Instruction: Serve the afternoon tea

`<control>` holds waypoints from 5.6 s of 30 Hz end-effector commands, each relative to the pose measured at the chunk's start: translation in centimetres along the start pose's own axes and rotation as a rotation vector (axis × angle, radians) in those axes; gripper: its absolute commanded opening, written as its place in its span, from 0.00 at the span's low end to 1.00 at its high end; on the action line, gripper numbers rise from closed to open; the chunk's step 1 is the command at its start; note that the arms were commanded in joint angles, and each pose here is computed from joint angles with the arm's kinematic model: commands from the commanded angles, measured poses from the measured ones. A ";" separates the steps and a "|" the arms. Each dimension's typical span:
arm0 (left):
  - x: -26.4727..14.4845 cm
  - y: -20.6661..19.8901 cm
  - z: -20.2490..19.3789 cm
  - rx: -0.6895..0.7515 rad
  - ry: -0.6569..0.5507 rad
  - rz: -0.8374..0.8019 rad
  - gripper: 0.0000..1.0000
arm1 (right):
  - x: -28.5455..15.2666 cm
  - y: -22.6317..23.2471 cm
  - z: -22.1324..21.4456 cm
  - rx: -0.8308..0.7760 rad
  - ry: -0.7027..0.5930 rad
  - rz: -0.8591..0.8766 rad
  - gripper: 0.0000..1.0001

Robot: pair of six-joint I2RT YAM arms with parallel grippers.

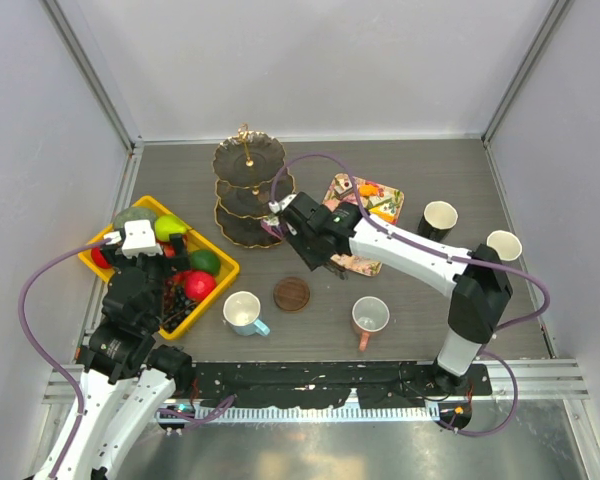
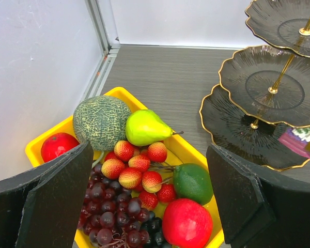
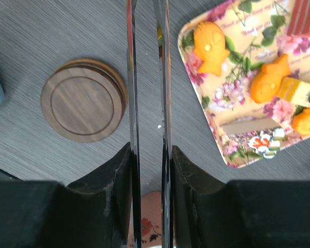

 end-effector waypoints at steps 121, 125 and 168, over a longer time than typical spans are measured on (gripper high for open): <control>0.3 -0.8 0.8 -0.040 -0.033 -0.035 0.99 | -5.2 -6.8 -14.8 0.593 0.184 -0.077 0.54; 0.3 -0.9 0.9 -0.039 -0.034 -0.040 0.99 | -4.8 -6.6 -15.2 0.600 0.194 -0.067 0.54; 0.4 -1.1 0.7 -0.037 -0.027 -0.051 0.99 | -6.5 -8.1 -16.4 0.511 0.246 -0.128 0.56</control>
Point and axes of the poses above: each gripper's point midway between its finger pads, its own x axis out along the fingers, its own y axis along the line the jaws close on, z = x × y, the point moved 1 cm from there along -x, back along the fingers, and after that the axes turned 8 degrees about -x, right-handed, at the moved point
